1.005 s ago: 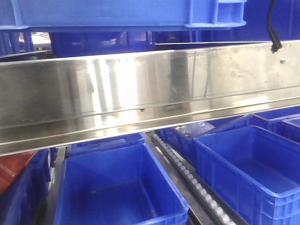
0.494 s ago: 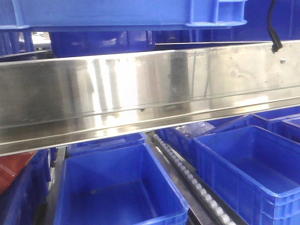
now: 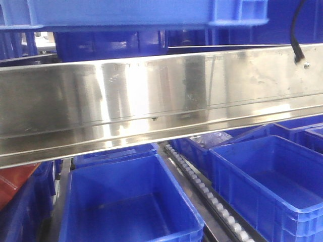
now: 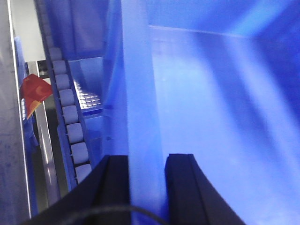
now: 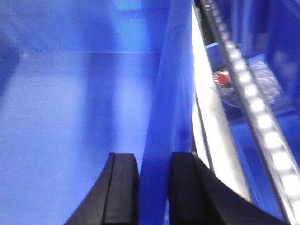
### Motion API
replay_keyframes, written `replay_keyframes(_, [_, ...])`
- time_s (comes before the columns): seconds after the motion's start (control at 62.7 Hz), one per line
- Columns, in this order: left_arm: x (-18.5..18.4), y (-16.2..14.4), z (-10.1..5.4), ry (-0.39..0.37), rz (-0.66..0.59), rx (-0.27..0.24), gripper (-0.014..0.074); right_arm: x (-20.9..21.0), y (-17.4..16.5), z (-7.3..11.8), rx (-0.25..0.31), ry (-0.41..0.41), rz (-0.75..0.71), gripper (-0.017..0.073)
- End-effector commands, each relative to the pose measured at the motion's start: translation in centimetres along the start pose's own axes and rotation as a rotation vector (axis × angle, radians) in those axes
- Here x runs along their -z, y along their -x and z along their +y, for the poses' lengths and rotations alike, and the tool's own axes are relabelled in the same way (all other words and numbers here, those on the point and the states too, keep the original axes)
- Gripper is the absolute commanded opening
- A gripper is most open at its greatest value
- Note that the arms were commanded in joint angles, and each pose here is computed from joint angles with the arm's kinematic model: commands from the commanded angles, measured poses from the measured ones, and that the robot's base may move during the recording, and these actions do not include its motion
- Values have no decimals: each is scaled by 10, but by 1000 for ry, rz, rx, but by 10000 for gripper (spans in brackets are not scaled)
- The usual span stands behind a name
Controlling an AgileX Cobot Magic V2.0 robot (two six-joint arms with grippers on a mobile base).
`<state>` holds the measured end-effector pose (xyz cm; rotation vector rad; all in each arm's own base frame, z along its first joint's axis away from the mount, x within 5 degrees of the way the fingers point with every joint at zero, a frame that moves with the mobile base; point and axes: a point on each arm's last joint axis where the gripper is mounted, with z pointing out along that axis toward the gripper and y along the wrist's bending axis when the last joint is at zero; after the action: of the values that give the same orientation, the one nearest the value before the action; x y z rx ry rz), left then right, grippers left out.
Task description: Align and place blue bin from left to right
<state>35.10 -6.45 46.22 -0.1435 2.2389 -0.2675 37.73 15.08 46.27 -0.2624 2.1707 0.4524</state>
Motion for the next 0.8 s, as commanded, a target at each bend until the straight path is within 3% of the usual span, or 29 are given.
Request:
replay_keyframes(0.0, [13, 8, -10, -83, -105, 42, 1, -2, 13, -5, 44, -1, -132, -75])
replay_keyframes(0.128, [0, -2, -5, -47, -61, 73, 1, -16, 14, -10, 63, -10, -155, -75])
replay_keyframes(0.462, [-23, -13, 0, -14, -42, 56, 39, -42, 9, -16, 68, -21, -147, -50])
replay_keyframes(0.574, [-24, -13, 0, -14, -41, 56, 155, -47, 7, -17, 67, -23, -134, 101])
replay_keyframes(0.718, [-24, -13, 0, -13, -43, 55, 415, -47, 7, -17, 67, -23, -128, 403])
replay_keyframes(0.781, [-23, -12, 0, -15, -48, 55, 521, -46, 7, -17, 67, -23, -126, 477])
